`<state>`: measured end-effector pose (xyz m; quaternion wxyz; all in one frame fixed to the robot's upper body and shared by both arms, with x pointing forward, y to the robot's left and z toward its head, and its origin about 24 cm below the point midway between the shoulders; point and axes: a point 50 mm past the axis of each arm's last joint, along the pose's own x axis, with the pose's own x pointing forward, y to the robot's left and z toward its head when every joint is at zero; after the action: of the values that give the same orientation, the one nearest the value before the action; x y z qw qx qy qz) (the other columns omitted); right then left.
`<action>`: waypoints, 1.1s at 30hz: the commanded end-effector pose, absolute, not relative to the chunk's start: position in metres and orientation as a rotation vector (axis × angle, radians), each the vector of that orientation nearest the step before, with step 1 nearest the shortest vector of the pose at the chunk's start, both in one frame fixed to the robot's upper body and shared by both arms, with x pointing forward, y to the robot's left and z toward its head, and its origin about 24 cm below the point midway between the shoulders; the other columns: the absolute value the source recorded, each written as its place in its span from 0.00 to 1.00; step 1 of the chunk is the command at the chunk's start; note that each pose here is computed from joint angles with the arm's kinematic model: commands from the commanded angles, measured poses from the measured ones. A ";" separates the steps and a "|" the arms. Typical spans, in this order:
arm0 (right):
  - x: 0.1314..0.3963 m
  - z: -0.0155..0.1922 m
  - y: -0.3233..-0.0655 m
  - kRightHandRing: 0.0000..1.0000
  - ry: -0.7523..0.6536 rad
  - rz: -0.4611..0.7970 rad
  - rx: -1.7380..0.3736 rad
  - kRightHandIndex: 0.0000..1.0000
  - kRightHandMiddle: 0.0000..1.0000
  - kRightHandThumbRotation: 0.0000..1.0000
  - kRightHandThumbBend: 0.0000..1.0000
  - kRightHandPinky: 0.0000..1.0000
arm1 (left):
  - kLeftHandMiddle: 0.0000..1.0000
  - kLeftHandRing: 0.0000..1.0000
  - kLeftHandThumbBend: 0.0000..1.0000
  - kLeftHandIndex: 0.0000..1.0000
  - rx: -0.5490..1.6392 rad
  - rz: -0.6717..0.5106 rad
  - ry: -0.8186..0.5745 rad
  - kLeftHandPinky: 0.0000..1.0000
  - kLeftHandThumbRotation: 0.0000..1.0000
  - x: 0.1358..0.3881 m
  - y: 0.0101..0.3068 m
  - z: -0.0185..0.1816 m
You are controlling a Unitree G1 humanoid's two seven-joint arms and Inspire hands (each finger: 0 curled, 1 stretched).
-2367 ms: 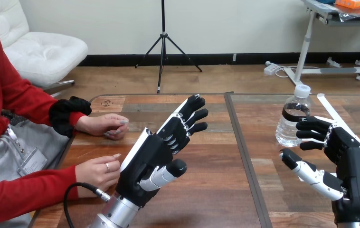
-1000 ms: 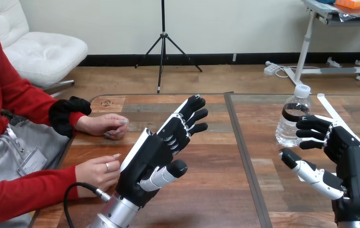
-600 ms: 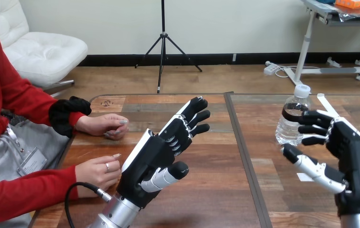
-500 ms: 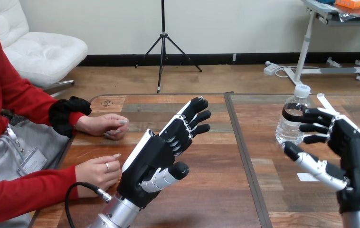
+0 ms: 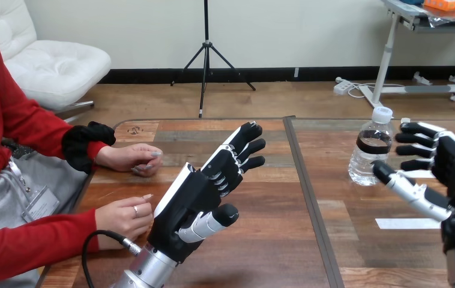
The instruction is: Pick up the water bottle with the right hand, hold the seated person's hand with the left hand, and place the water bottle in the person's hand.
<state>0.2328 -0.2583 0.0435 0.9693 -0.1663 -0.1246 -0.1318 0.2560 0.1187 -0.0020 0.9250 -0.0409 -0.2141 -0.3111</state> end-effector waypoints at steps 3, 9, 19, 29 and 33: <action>0.256 0.085 -0.258 0.69 -0.375 -0.251 -0.363 0.74 0.72 0.38 1.00 0.58 | 0.98 0.95 1.00 0.96 -0.096 -0.624 -0.503 0.90 0.73 0.264 0.113 0.010; 0.263 0.093 -0.260 0.71 -0.361 -0.252 -0.373 0.77 0.73 0.37 0.98 0.59 | 0.98 0.95 1.00 0.96 -0.082 -0.621 -0.510 0.90 0.74 0.264 0.113 0.011; 0.277 0.101 -0.265 0.75 -0.328 -0.251 -0.392 0.79 0.76 0.36 0.95 0.61 | 0.98 0.95 1.00 0.96 -0.088 -0.621 -0.507 0.90 0.74 0.264 0.112 0.010; 0.290 0.103 -0.271 0.76 -0.294 -0.247 -0.382 0.80 0.77 0.36 0.94 0.65 | 0.98 0.95 1.00 0.96 -0.082 -0.617 -0.513 0.90 0.74 0.264 0.111 0.011; 0.295 0.103 -0.274 0.76 -0.275 -0.247 -0.380 0.80 0.77 0.36 0.95 0.66 | 0.97 0.95 1.00 0.96 -0.086 -0.618 -0.511 0.89 0.75 0.263 0.110 0.011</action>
<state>0.2774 -0.2699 0.0806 0.9684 -0.1880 -0.1104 -0.1215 0.2561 0.1177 -0.0012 0.9267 -0.0401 -0.2176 -0.3038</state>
